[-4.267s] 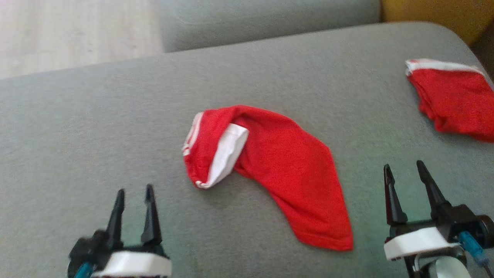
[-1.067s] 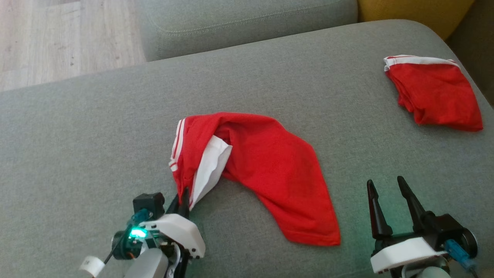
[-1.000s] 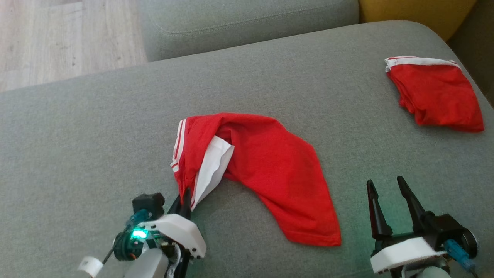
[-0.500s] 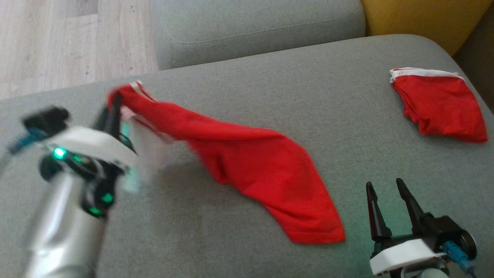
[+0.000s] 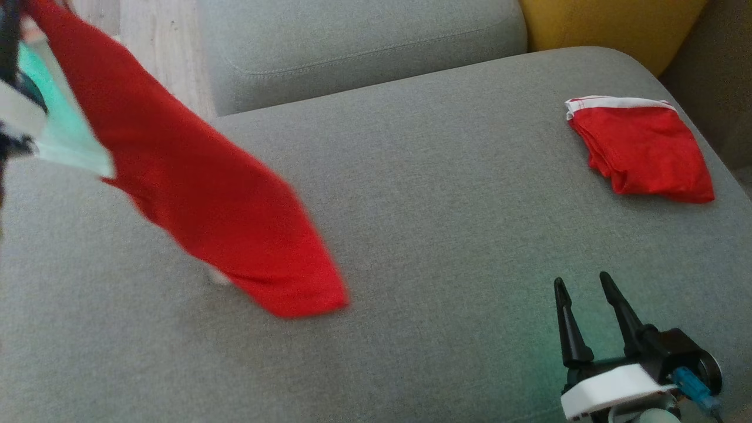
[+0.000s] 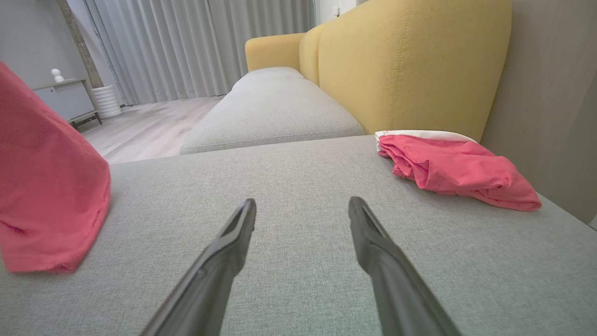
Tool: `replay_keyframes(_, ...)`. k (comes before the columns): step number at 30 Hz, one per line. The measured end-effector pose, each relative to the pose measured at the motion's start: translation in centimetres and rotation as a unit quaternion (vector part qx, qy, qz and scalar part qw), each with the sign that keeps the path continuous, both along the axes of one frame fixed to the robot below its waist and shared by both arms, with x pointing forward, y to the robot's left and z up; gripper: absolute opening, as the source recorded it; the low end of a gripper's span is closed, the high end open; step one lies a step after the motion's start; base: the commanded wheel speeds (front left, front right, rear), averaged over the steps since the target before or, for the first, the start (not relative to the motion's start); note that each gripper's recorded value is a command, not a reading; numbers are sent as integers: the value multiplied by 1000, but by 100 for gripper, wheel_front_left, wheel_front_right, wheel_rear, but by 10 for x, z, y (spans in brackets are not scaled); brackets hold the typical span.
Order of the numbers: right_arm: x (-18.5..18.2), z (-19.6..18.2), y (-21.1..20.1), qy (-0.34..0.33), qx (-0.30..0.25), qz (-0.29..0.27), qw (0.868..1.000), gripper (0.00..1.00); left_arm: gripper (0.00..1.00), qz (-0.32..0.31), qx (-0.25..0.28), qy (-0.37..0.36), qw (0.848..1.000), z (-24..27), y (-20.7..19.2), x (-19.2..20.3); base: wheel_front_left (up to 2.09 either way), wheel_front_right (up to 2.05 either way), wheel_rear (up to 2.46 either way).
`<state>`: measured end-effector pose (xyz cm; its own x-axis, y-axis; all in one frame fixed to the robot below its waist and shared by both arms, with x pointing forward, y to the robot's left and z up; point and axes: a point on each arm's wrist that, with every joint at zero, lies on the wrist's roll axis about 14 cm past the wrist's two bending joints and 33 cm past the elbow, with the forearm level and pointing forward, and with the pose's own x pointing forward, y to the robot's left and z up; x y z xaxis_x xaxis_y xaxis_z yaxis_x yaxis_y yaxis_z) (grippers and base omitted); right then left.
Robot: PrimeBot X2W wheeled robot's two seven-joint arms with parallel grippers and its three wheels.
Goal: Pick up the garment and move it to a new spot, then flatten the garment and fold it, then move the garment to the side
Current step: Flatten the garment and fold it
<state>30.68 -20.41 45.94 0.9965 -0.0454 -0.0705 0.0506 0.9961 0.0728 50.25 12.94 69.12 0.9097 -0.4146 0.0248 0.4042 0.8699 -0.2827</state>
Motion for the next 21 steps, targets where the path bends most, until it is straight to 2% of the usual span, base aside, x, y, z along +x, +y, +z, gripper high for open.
replay_keyframes(5,-1,0,-1,1,0,-2,1000,100,0,-23,47,-65,997,41,-20,-7,0,0,0)
replay_keyframes(9,0,-1,-1,1,4,-2,1000,100,0,-79,69,-74,992,27,-64,-29,0,0,0)
replay_keyframes(11,1,-2,0,3,4,0,1000,100,0,-120,62,-48,990,0,-96,-47,0,0,0)
replay_keyframes(15,2,-5,3,8,9,2,1000,100,0,-205,41,49,977,-82,-159,-96,0,0,0)
replay_keyframes(21,5,-7,6,14,12,5,1000,100,0,-305,28,171,936,-171,-240,-171,0,0,0)
